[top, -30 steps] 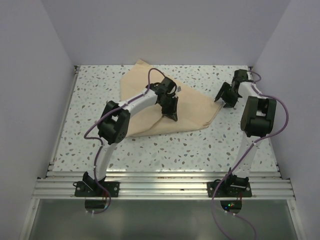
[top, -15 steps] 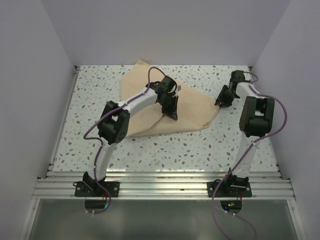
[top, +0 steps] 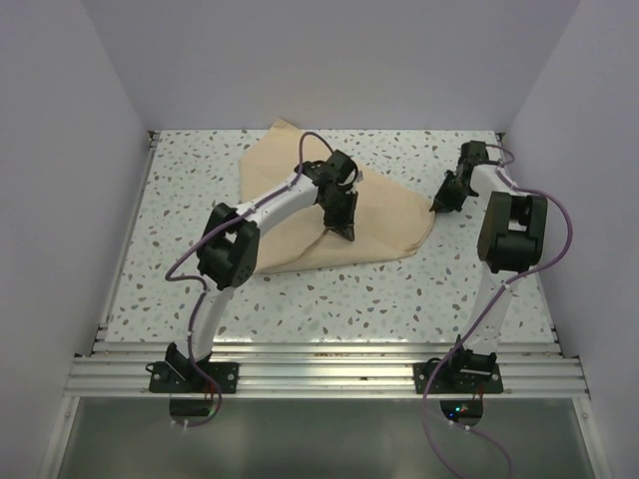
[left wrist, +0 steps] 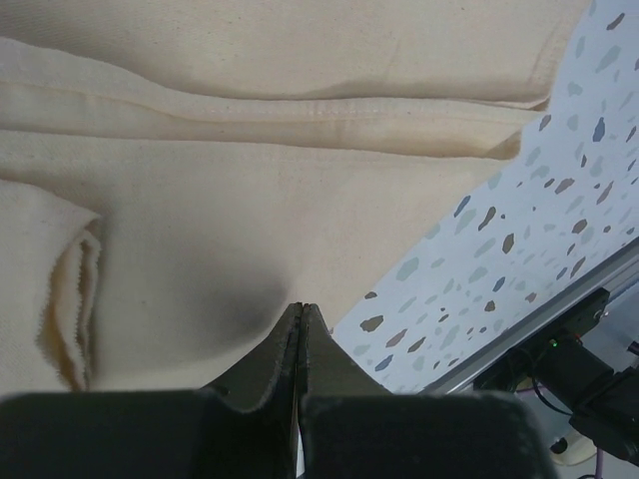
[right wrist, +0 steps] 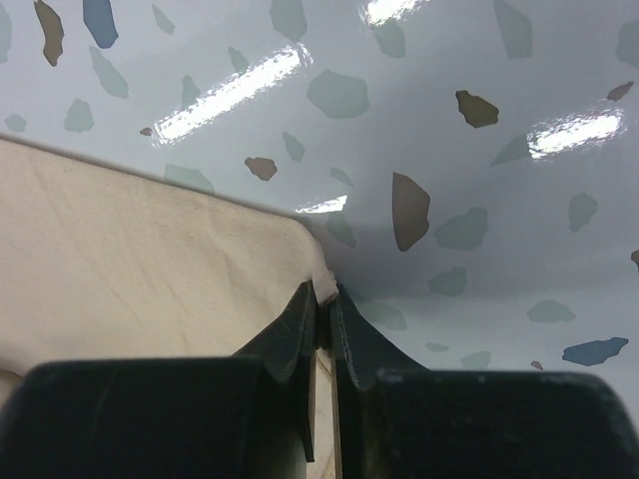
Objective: Prepare the surgical pack
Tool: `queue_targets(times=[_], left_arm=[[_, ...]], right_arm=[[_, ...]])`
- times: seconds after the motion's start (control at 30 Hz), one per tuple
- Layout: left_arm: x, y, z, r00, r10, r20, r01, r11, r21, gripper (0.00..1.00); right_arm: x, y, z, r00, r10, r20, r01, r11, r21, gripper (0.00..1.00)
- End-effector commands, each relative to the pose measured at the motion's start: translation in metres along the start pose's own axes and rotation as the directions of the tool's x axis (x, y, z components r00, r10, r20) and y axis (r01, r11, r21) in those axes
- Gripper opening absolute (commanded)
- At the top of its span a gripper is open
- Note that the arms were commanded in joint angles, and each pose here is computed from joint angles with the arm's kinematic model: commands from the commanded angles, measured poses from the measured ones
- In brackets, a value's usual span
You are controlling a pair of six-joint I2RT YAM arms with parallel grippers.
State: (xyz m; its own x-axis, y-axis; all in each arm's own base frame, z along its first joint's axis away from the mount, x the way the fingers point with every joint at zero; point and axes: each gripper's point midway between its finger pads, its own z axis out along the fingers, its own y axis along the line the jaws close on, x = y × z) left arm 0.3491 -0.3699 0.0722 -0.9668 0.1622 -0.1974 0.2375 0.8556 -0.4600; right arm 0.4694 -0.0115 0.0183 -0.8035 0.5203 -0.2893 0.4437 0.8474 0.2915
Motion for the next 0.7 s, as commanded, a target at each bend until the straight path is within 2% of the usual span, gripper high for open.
queue_targets(times=[0.0,0.33,0.67], left_arm=[[0.003,-0.022,-0.002,1.000,0.011,-0.011,-0.011,1.000,0.029,0.00],[0.030,0.019,0.041,0.991,-0.054,-0.124,0.040,0.993,-0.113,0.00],[0.033,0.043,0.056,0.988,-0.068,-0.140,0.041,0.982,-0.186,0.00]], right_arm=[[0.013,-0.004,0.005,0.999,-0.004,-0.043,0.005,1.000,0.012,0.00],[0.008,0.029,-0.026,0.999,-0.036,0.002,0.036,0.997,-0.071,0.00],[0.007,0.103,-0.101,0.984,-0.065,0.164,0.102,0.969,-0.227,0.00]])
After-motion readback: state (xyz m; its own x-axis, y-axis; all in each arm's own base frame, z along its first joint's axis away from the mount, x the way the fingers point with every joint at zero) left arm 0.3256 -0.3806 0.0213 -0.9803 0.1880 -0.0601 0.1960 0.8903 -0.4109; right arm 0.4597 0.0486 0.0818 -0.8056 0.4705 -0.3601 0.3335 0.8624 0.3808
